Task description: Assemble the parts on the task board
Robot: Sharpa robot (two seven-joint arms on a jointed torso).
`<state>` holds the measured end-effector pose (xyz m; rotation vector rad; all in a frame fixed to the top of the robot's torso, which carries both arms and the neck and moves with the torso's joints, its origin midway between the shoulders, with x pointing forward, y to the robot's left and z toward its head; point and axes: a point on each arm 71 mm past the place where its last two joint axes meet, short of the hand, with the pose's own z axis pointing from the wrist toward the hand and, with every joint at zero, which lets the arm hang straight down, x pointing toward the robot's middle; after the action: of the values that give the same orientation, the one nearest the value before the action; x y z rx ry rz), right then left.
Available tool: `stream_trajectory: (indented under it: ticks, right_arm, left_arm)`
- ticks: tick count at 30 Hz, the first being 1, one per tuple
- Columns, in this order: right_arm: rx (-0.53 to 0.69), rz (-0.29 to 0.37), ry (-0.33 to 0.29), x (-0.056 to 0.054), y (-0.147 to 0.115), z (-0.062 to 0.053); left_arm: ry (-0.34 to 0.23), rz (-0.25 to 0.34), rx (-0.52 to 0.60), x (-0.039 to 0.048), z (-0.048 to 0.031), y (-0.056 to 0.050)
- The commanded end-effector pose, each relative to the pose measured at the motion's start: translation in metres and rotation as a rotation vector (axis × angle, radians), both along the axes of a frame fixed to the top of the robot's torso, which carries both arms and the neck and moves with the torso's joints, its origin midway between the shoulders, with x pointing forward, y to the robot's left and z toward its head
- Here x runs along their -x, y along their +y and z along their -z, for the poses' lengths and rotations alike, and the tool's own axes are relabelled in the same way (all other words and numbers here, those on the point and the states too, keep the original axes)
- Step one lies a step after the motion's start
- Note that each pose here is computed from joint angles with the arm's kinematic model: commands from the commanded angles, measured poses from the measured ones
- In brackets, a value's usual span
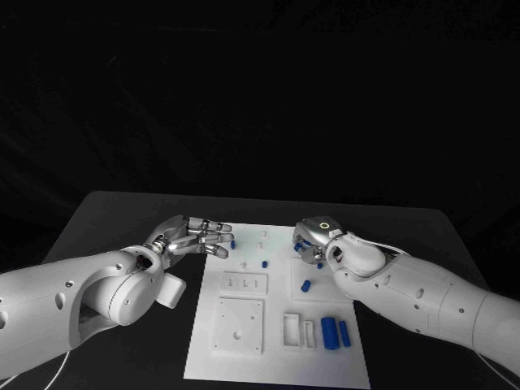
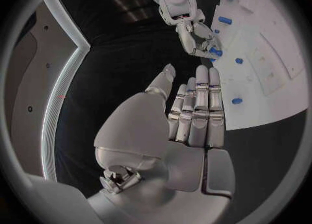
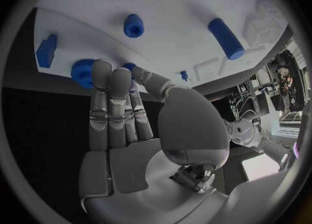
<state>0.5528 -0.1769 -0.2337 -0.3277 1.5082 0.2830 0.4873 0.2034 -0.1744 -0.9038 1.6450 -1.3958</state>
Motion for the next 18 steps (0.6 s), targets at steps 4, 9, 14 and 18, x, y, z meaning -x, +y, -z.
stream_trajectory:
  ticks: [4, 9, 14, 18]
  right_arm:
    - [0.005, -0.012, -0.003, 0.0004, 0.0014, 0.0003]
    - [0.009, -0.013, 0.003, 0.0005, 0.0017, 0.0007]
    - [0.018, -0.012, 0.019, 0.0000, 0.0025, 0.0024]
    - [0.025, -0.010, 0.030, -0.0005, 0.0025, 0.0037]
  left_arm:
    - [-0.003, 0.016, 0.002, -0.0006, -0.0020, -0.0025]
    - [-0.002, 0.015, 0.001, -0.0012, -0.0017, -0.0025]
    - [0.000, 0.016, 0.000, -0.0016, -0.0014, -0.0030]
    - [0.001, 0.017, -0.001, -0.0016, -0.0013, -0.0031]
